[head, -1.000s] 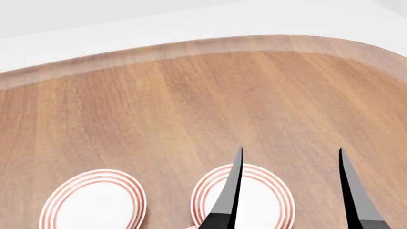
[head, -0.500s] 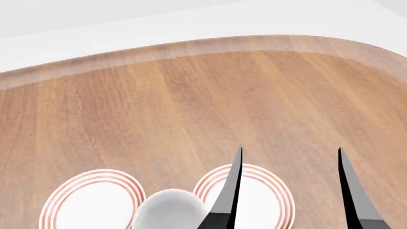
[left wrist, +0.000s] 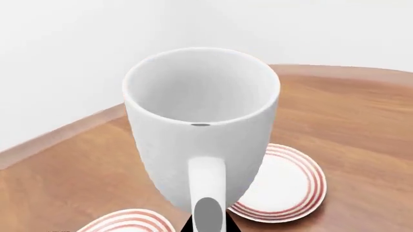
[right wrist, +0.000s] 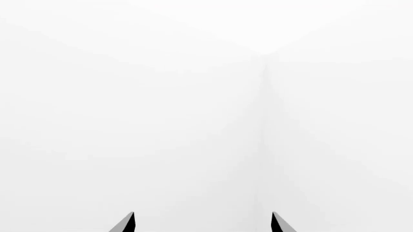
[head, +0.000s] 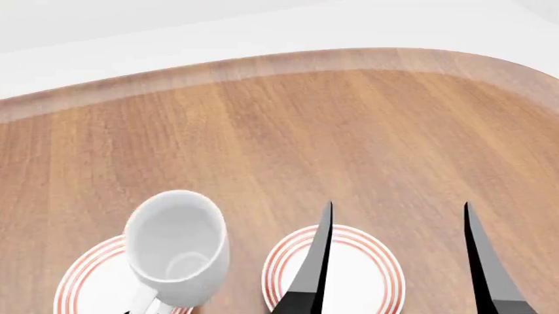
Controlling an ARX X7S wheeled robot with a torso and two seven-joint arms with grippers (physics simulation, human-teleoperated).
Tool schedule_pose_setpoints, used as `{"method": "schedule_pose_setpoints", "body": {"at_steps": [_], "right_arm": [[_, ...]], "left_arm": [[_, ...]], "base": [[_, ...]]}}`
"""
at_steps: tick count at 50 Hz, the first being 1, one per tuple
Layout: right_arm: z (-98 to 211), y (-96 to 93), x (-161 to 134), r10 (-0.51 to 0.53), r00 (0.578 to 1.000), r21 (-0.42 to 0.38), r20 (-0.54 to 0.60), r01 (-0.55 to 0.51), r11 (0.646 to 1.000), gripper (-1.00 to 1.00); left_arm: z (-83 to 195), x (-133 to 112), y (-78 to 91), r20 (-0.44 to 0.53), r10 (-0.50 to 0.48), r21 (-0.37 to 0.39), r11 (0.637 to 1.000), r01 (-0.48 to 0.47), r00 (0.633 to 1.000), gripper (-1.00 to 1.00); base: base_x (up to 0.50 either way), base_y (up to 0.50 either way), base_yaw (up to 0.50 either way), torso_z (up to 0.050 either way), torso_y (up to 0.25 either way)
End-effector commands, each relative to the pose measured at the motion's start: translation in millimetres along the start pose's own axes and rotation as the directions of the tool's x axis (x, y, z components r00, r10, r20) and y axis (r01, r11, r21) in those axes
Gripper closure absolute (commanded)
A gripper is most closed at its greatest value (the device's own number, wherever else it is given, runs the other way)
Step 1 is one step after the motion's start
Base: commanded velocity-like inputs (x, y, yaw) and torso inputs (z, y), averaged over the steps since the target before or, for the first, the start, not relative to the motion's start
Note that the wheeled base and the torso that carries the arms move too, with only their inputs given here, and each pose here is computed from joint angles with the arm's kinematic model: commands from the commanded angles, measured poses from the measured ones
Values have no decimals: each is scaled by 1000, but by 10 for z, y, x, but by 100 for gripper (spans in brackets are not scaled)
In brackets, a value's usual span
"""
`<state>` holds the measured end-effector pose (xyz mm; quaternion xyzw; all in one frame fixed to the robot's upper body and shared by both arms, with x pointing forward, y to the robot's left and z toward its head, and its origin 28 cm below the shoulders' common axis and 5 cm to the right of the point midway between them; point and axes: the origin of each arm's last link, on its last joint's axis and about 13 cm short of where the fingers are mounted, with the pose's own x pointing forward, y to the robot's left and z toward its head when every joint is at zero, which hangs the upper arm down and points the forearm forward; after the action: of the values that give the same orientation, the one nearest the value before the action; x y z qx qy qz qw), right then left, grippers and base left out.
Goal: Put the white mug on the left plate.
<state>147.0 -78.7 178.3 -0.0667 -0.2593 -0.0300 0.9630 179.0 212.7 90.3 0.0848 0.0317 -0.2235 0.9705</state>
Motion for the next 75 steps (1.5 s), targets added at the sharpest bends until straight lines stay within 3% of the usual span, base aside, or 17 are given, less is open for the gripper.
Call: {"method": "schedule_pose_setpoints", "body": {"at_steps": [1,18,33,40,52,75], "right_arm": [[0,-2,3,-1,1000,0,0,1,1000,-100],[-2,-8,3,-3,1000,0,0,3,1000,-100],[-3,-8,6,-3,1000,-1,-3,3,1000,-100],[-3,-13,-1,-5,1000,-2,-1,5,1000,-100],[-2,-4,7,-1,1000,-2,-3,1,1000,-100],[-4,-4,10,-1,1000,0,-6,1,1000,-100]], "left_arm": [[42,168,187,19,102,-31,994,-101,995,100],[40,460,358,49,193,-80,979,-189,980,100],[-23,645,474,5,266,-138,955,-262,964,100],[-122,727,508,-13,302,-111,947,-302,953,100],[-291,791,623,-36,389,-111,914,-390,921,100],[-460,838,696,-84,413,-157,893,-421,907,100]], "base": [[0,0,0,0,0],[0,0,0,0,1],[0,0,0,0,0],[0,0,0,0,0],[0,0,0,0,1],[0,0,0,0,0]]}}
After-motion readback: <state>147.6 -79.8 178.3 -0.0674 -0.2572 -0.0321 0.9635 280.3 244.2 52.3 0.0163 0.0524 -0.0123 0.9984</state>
